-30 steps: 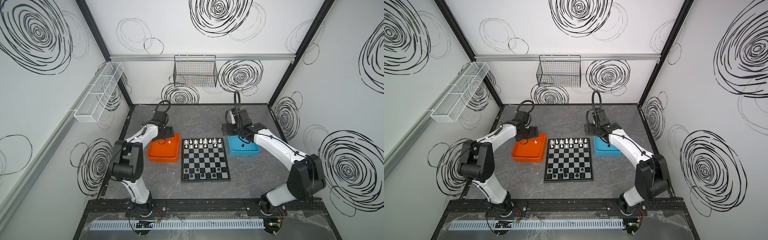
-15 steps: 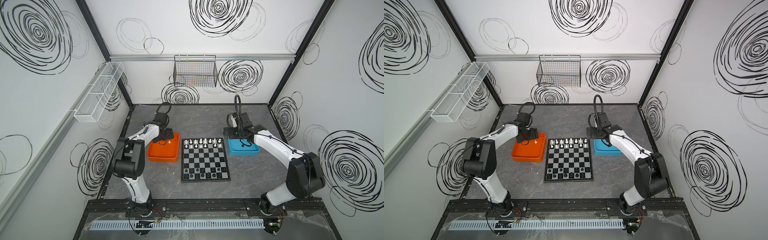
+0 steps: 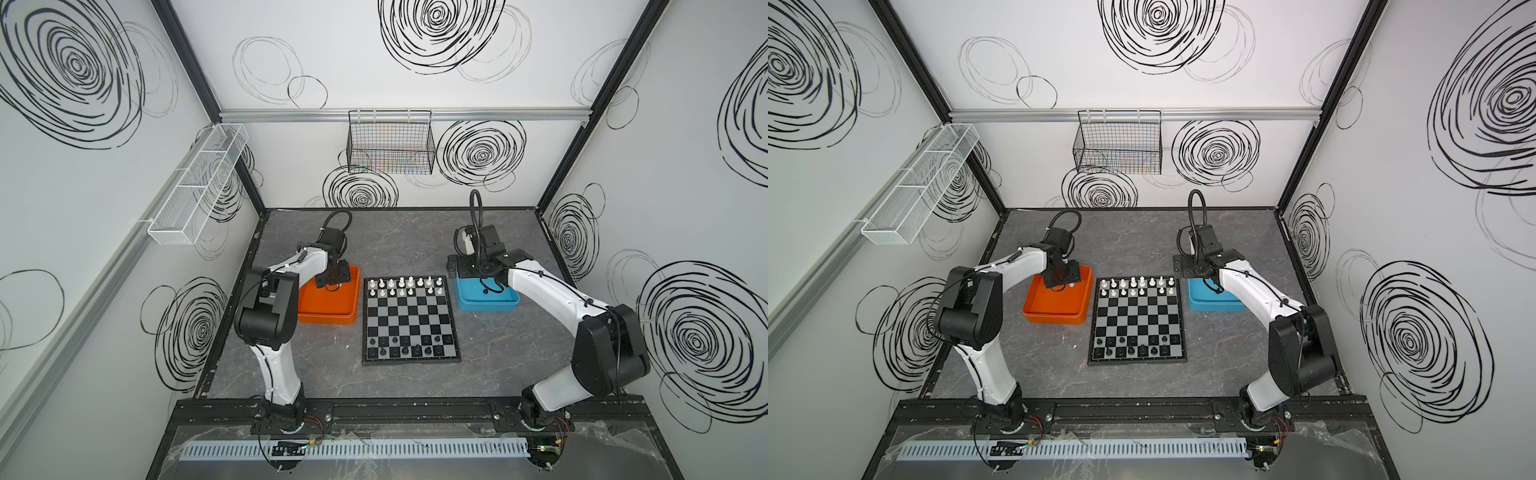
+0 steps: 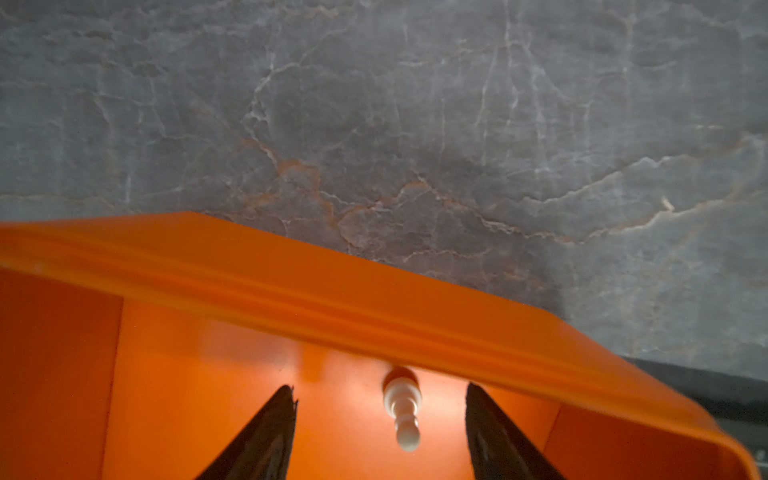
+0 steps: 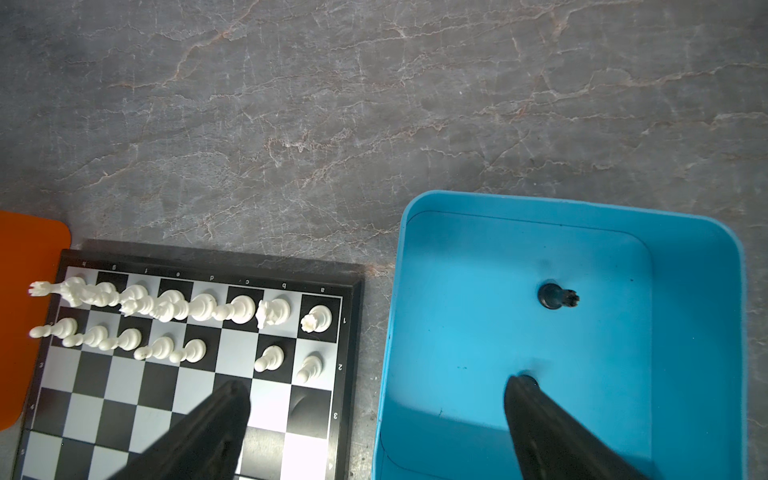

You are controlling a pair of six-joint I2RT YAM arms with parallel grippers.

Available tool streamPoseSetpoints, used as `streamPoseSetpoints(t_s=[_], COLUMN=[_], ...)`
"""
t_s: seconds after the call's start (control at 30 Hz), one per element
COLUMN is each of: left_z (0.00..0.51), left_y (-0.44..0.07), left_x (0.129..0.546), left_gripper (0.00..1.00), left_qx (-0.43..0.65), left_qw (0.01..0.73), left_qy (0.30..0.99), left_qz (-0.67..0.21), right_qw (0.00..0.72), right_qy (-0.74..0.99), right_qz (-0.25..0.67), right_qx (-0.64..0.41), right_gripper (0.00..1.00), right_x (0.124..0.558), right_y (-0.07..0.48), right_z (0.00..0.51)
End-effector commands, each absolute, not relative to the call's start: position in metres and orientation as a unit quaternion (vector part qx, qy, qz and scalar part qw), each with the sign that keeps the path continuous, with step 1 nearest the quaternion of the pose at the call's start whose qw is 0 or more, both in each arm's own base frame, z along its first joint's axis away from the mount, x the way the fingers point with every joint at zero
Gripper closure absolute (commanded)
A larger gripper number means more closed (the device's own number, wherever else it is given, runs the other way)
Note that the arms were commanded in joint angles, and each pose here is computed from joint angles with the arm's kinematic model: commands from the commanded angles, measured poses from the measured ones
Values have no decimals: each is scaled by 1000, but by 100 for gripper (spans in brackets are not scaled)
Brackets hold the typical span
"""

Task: Set up the chess pieces on the board
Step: 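Lower the open left gripper around the white pawn in the orange tray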

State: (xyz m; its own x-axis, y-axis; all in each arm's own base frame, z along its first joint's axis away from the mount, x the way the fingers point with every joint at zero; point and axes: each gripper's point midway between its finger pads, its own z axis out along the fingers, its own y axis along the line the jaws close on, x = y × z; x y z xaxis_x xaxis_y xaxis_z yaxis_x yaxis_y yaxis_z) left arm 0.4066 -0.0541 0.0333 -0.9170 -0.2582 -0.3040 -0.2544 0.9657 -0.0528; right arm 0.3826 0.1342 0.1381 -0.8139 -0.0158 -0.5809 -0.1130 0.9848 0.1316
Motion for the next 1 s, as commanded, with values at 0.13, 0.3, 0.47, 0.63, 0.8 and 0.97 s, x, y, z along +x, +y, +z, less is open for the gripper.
streamPoseSetpoints(t_s=[0.13,0.3,0.47,0.63,0.8,0.97], left_z=[36,33,30,27,28,29], left_y=[-56,-58,-60,-61,-62,-62], left_x=[411,409,408,407,406,408], left_gripper=[46,54,62,66,71,73], left_qx=[-129,-127,-124,-121,-120,-118], left_qw=[155,151,145,140,140,142], left_qy=[979,980,982,983,983,983], left_qz=[3,3,4,5,7,6], right_qw=[295,291,286,283,281,280], right_qy=[952,953,955,956,956,956], right_qz=[76,76,75,75,75,75], right_qx=[-33,-34,-34,-34,-35,-35], right_gripper=[0,0,0,0,0,0], right_x=[382,381,380,380,379,379], right_y=[131,131,131,131,131,131], right_z=[128,124,121,119,117,116])
